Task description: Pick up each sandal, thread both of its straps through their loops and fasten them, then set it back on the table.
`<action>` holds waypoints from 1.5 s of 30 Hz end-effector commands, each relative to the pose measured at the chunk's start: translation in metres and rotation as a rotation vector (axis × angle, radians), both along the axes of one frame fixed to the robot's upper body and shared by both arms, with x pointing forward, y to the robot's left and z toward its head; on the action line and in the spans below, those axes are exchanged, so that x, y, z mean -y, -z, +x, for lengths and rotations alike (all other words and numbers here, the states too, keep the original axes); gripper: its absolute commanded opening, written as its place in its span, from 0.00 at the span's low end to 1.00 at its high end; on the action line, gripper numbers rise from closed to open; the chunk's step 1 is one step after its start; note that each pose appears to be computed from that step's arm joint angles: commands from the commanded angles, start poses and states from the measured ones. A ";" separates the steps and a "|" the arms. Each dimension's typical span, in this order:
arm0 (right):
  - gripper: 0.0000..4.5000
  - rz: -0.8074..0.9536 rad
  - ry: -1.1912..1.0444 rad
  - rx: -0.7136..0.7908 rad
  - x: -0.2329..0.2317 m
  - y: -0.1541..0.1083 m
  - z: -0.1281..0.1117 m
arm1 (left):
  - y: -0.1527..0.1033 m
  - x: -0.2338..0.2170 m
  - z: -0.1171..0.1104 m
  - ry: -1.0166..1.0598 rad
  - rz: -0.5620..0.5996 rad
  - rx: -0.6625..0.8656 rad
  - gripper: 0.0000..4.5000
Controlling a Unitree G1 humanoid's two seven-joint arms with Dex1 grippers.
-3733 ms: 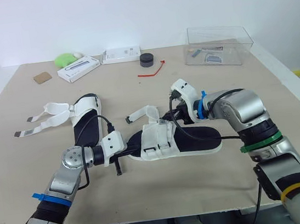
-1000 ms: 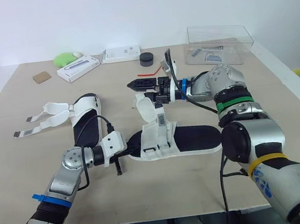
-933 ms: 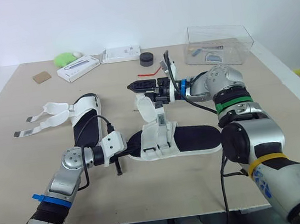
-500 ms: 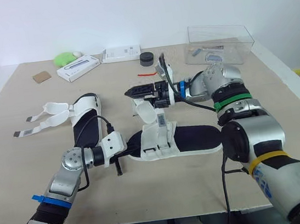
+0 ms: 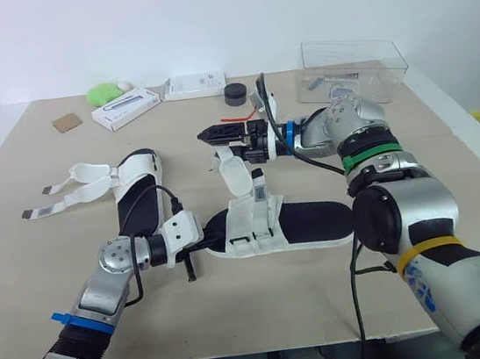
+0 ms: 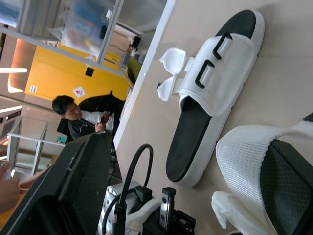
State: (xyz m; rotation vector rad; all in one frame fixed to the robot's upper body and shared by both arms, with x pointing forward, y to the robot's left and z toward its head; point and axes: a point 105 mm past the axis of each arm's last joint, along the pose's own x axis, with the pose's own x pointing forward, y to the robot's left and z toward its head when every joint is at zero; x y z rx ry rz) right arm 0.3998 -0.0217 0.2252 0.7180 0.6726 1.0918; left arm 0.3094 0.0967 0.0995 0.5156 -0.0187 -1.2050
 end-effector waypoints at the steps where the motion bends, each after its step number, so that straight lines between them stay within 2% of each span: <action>1: 0.99 0.090 0.009 0.067 -0.003 -0.035 0.003 | 0.032 -0.014 0.000 -0.069 0.097 -0.101 0.00; 6: 0.99 0.102 0.039 0.085 0.001 -0.041 0.006 | 0.032 -0.014 0.000 -0.069 0.097 -0.102 0.00; 9: 0.99 0.070 0.012 0.090 0.000 -0.035 0.003 | 0.032 -0.014 0.000 -0.069 0.097 -0.103 0.00; 11: 0.88 0.042 -0.017 0.081 -0.002 -0.027 -0.002 | 0.032 -0.014 0.001 -0.068 0.098 -0.103 0.00; 13: 0.72 0.003 -0.031 0.087 -0.003 -0.018 -0.004 | 0.032 -0.014 0.001 -0.067 0.098 -0.104 0.00; 19: 0.05 -0.040 -0.034 0.151 -0.003 -0.009 -0.006 | 0.032 -0.012 0.000 -0.061 0.098 -0.106 0.00; 20: 0.00 -0.044 -0.027 0.175 -0.002 -0.010 -0.005 | 0.032 -0.012 0.000 -0.061 0.098 -0.106 0.00; 22: 0.00 -0.082 -0.021 0.261 0.000 -0.011 -0.003 | 0.032 -0.012 0.000 -0.061 0.098 -0.106 0.00; 26: 0.00 -0.154 -0.054 0.543 0.001 -0.018 -0.008 | 0.032 -0.012 0.001 -0.063 0.096 -0.106 0.00; 27: 0.00 -0.183 -0.079 0.721 0.001 -0.024 -0.015 | 0.032 -0.013 0.001 -0.064 0.096 -0.106 0.00; 29: 0.00 -0.289 -0.188 1.168 -0.005 -0.028 -0.046 | 0.032 -0.013 0.001 -0.066 0.095 -0.107 0.00; 30: 0.00 -0.324 -0.239 1.331 -0.008 -0.026 -0.061 | 0.032 -0.013 0.001 -0.067 0.094 -0.107 0.00; 34: 0.00 -0.373 -0.377 1.764 -0.011 -0.011 -0.095 | 0.032 -0.013 0.003 -0.069 0.089 -0.108 0.00; 37: 0.00 -0.420 -0.492 2.007 -0.009 0.006 -0.109 | 0.031 -0.011 0.004 -0.066 0.083 -0.108 0.00; 40: 0.00 -0.529 -0.628 2.245 -0.001 0.024 -0.109 | 0.031 -0.009 0.004 -0.059 0.079 -0.109 0.00; 45: 0.00 -0.605 -0.792 2.454 0.008 0.042 -0.103 | 0.029 -0.008 0.005 -0.054 0.073 -0.111 0.00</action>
